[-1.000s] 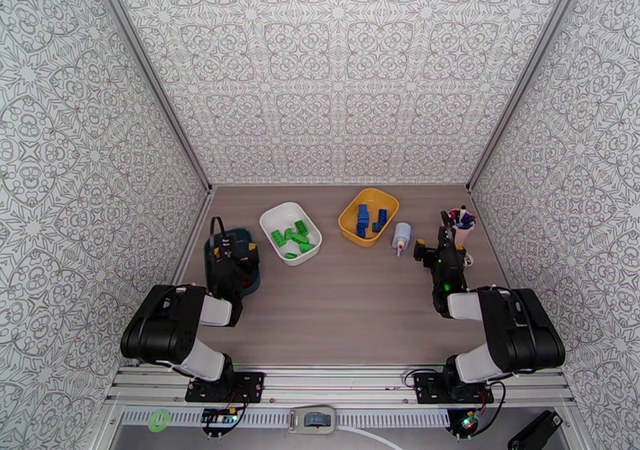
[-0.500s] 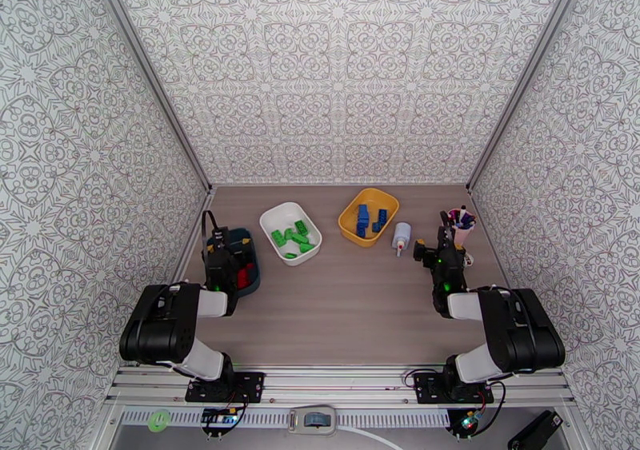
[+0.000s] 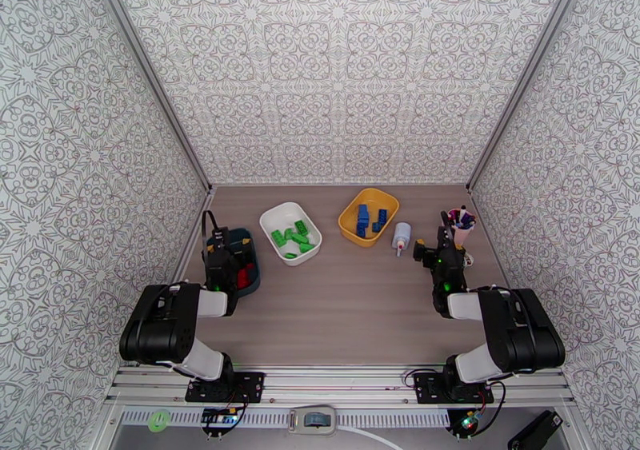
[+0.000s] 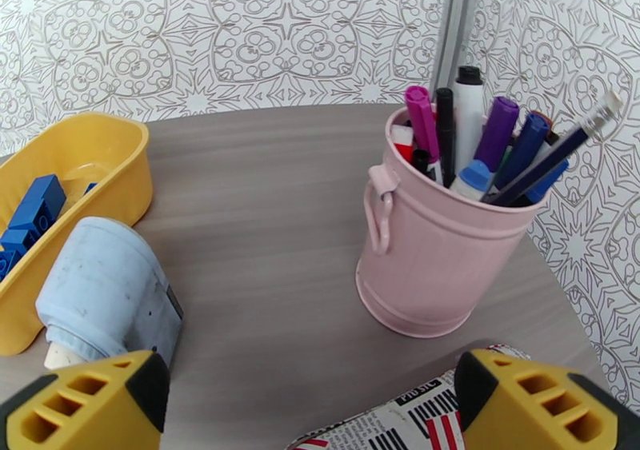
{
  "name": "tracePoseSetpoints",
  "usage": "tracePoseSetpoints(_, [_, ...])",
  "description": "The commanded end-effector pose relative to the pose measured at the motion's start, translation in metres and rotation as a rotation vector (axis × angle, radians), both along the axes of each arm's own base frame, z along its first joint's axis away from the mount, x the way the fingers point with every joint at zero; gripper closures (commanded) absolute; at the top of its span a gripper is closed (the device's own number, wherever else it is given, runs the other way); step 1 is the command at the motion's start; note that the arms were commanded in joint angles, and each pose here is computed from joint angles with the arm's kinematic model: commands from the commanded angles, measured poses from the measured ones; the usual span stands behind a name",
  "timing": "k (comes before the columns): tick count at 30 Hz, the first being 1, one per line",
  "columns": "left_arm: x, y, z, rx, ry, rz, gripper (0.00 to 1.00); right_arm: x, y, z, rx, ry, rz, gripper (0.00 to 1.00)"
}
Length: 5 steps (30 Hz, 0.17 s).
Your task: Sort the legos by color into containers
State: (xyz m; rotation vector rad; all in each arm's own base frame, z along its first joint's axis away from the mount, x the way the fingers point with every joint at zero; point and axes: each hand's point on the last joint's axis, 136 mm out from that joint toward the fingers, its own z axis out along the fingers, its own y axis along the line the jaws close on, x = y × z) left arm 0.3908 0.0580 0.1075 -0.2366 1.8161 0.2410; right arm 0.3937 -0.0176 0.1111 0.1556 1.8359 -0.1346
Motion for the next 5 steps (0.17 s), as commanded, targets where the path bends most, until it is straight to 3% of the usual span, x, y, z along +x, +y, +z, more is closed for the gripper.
tracePoseSetpoints(1, [0.0037,-0.0024,0.0067,-0.014,-0.014,-0.014,0.01,0.0082,0.0067,0.0041,0.002,0.000,0.046,0.01])
tracePoseSetpoints(5, [0.0037,-0.0022,0.0061,-0.016,-0.011,-0.015,0.01,0.0051,0.0066,0.0066,-0.003,-0.017,0.047,0.01])
